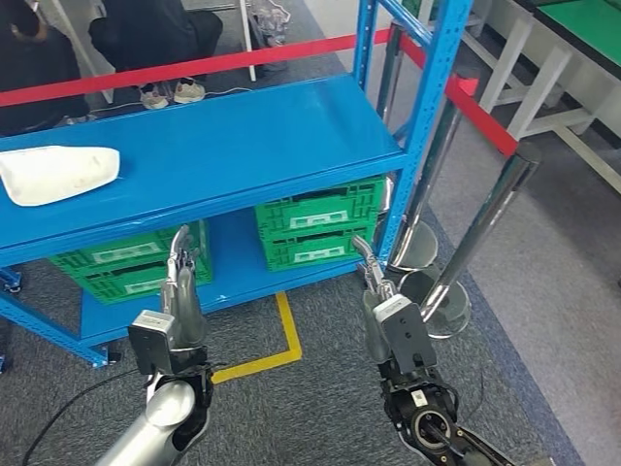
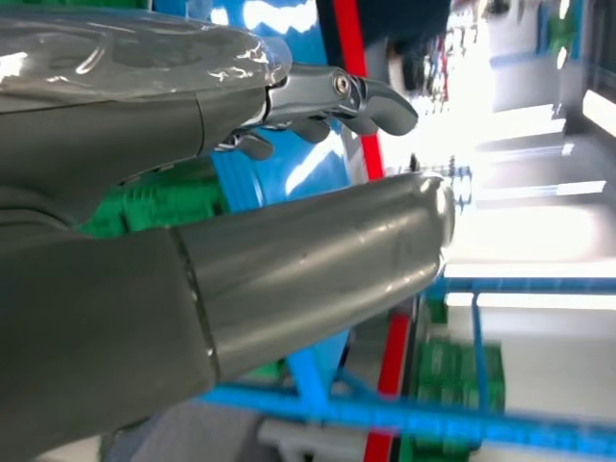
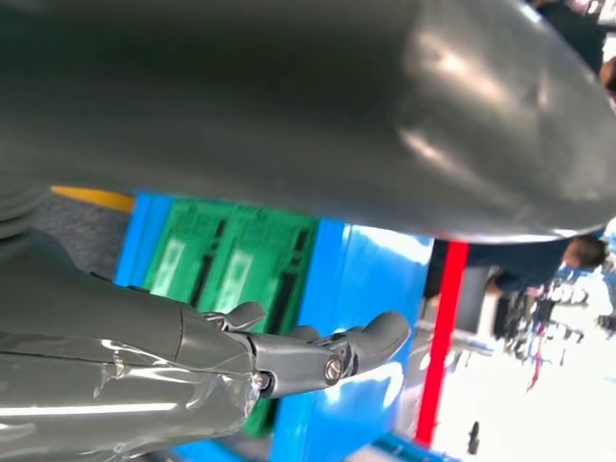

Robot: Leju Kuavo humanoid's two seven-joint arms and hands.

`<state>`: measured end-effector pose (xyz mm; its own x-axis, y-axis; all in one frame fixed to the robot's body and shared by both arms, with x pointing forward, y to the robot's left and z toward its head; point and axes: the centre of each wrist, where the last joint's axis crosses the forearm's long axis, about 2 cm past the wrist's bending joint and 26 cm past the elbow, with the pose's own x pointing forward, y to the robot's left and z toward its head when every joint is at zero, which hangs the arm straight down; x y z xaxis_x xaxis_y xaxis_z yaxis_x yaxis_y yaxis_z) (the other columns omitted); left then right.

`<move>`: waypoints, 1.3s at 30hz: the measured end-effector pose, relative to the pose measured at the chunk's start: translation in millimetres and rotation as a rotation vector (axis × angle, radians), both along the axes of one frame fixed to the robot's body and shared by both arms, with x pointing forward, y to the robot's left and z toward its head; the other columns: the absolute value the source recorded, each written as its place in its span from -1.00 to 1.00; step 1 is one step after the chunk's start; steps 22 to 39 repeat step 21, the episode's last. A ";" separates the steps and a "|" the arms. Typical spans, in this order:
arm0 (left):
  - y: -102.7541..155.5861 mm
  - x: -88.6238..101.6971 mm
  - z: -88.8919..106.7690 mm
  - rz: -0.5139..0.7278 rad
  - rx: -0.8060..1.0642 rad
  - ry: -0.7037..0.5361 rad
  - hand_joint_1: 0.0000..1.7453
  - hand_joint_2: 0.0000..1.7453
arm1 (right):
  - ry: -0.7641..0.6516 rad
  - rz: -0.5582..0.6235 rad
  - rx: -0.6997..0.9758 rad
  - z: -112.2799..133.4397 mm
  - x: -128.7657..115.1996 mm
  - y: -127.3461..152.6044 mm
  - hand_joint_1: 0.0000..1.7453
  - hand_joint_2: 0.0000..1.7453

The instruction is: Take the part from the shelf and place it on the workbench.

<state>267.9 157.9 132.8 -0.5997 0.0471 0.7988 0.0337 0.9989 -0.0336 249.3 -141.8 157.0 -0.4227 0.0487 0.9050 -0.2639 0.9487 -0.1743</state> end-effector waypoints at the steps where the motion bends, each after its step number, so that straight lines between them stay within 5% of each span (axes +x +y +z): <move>1: -0.1 0.0 0.1 0.000 -0.001 -0.001 -1.00 -1.00 | 0.000 -0.001 0.000 -0.3 0.0 -0.1 -1.00 -1.00; 39: -0.4 0.2 0.3 -0.006 -0.009 0.000 -1.00 -1.00 | 0.017 -0.013 -0.004 -5.5 -2.2 -0.1 -1.00 -1.00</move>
